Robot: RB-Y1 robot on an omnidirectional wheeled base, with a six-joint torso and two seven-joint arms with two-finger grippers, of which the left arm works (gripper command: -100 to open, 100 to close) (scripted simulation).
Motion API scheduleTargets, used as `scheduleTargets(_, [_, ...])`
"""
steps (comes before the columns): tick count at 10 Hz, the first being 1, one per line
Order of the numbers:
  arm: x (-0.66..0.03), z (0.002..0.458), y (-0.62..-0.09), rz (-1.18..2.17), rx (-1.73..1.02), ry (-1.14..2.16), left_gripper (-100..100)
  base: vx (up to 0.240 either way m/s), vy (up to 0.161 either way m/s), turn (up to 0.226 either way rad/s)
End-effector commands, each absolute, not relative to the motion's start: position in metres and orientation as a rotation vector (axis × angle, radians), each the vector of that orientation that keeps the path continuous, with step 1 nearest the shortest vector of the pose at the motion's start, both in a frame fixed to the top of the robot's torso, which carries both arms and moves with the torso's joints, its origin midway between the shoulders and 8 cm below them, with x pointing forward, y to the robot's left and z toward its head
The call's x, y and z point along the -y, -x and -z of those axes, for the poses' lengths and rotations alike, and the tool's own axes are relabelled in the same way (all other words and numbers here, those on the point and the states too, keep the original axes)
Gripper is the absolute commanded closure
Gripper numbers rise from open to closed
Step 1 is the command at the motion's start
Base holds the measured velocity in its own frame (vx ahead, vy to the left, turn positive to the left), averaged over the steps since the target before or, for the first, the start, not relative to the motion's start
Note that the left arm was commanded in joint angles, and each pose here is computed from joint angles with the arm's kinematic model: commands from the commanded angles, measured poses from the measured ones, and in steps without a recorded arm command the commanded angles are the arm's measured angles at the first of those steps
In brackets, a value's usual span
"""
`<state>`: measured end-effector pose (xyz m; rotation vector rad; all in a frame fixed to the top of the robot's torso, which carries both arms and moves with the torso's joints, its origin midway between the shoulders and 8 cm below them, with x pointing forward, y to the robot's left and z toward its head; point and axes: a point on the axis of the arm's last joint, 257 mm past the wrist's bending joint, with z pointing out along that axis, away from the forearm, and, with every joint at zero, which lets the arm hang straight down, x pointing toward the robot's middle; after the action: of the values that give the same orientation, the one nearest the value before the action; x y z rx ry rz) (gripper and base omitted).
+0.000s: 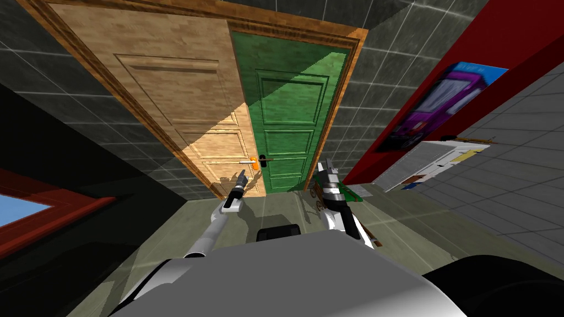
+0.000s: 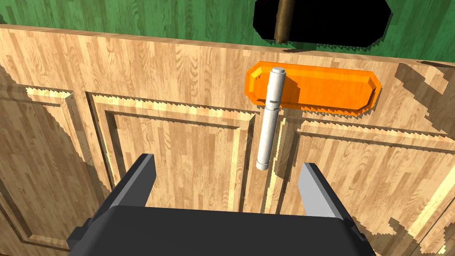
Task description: Pull the door open
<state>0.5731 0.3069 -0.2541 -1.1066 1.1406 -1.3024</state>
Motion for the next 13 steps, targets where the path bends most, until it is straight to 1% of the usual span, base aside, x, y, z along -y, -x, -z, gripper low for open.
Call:
scheduleTargets(1, [-0.315, 0.261, -0.577, 1.287, -1.146, 1.123, -100, 0.092, 0.015, -0.037])
scheduleTargets(7, [-0.342, 0.279, -0.588, 1.231, -1.161, 1.177, -100, 0.082, 0.032, -0.041])
scheduleTargets(13, [-0.370, 0.291, -0.596, 1.175, -1.164, 1.228, -100, 0.083, 0.016, -0.040])
